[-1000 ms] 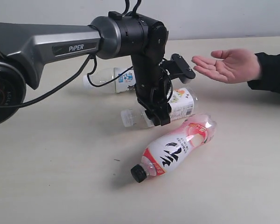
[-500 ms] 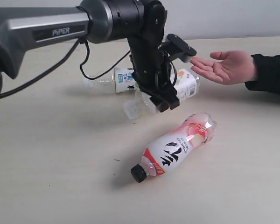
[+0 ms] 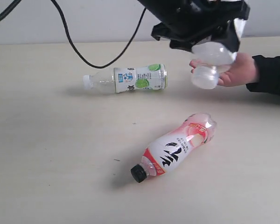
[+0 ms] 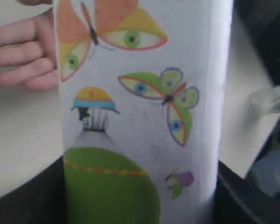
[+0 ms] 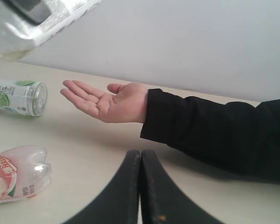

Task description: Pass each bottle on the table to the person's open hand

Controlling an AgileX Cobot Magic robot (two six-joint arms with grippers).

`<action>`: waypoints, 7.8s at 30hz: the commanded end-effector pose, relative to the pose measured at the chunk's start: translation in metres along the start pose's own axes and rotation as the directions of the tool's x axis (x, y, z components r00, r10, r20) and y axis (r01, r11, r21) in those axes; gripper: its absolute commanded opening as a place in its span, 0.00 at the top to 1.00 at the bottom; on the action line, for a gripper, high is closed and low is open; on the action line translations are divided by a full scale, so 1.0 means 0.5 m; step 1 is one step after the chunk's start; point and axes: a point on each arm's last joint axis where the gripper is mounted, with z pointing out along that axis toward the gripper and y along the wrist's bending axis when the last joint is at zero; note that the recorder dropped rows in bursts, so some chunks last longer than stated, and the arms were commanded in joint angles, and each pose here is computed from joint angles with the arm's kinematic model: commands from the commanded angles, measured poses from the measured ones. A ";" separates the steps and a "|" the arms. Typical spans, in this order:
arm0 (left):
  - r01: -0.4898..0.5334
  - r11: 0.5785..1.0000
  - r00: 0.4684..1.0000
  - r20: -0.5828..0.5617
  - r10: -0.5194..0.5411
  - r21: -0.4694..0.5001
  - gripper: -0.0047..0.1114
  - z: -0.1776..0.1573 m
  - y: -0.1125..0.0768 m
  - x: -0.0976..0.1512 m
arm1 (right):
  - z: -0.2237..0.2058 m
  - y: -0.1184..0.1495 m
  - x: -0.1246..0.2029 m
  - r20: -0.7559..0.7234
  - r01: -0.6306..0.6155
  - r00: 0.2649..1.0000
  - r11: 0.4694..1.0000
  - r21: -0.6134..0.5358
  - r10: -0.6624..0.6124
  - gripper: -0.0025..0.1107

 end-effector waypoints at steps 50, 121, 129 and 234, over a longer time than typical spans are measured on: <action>0.480 0.841 0.852 0.096 -0.514 0.250 0.52 0.256 0.126 -0.002 | 0.000 -0.001 0.001 0.010 0.002 1.000 1.000 0.009 -0.002 0.98; -0.416 0.770 0.900 -0.337 0.276 -0.483 0.96 -0.308 0.027 0.260 | 0.000 -0.001 0.001 0.010 0.002 1.000 1.000 0.009 -0.002 0.98; -0.416 0.770 0.900 -0.337 0.276 -0.483 0.96 -0.308 0.027 0.260 | 0.000 -0.001 0.001 0.010 0.002 1.000 1.000 0.009 -0.002 0.98; -0.619 0.751 0.666 -0.661 0.346 -0.230 0.20 0.192 0.083 0.273 | 0.000 -0.001 0.001 0.010 0.002 1.000 1.000 0.009 -0.002 0.98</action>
